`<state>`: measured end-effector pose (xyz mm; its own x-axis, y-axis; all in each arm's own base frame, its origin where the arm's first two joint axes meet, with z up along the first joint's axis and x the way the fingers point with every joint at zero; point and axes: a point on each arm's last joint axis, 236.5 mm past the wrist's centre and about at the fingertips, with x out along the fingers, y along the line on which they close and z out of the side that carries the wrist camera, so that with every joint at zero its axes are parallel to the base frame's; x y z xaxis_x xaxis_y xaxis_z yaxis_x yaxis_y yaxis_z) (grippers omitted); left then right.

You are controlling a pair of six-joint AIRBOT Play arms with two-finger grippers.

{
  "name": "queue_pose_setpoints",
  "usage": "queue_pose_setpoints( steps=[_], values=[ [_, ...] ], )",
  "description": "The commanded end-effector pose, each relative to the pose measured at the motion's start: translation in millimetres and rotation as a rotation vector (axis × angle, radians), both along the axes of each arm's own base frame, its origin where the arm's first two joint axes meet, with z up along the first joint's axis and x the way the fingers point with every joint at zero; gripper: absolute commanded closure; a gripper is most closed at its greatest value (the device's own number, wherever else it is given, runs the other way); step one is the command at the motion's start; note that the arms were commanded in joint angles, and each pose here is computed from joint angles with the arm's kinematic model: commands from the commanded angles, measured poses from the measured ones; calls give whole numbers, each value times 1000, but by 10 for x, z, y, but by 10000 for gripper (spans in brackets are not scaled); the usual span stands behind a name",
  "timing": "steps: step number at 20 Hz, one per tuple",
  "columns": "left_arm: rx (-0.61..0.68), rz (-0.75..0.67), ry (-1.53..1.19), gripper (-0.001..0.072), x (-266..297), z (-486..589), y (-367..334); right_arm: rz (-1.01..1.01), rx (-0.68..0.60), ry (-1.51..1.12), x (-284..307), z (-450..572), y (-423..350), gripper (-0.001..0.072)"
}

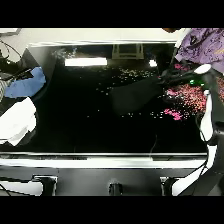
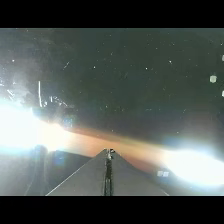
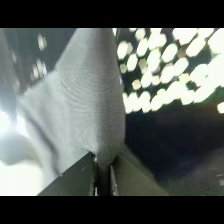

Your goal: Fold the clothes and pants, and hang the long-sleeved shirts on hangers.

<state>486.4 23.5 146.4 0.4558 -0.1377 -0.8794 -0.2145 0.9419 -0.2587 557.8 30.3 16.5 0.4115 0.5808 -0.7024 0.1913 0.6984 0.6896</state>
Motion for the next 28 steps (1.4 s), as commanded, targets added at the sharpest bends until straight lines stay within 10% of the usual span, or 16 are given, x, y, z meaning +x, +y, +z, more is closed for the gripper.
queue_pose_setpoints(
  steps=[1,13,28],
  values=[
    [1,0,-1,690,0,0,7,-157,-23,-36,129,407,-629,685],
    [1,0,0,690,0,0,7,-818,-149,91,-1080,749,-3399,687],
    [0,-2,16,690,-34,-16,1,-941,-458,768,-3355,-383,-3275,685]
  ],
)
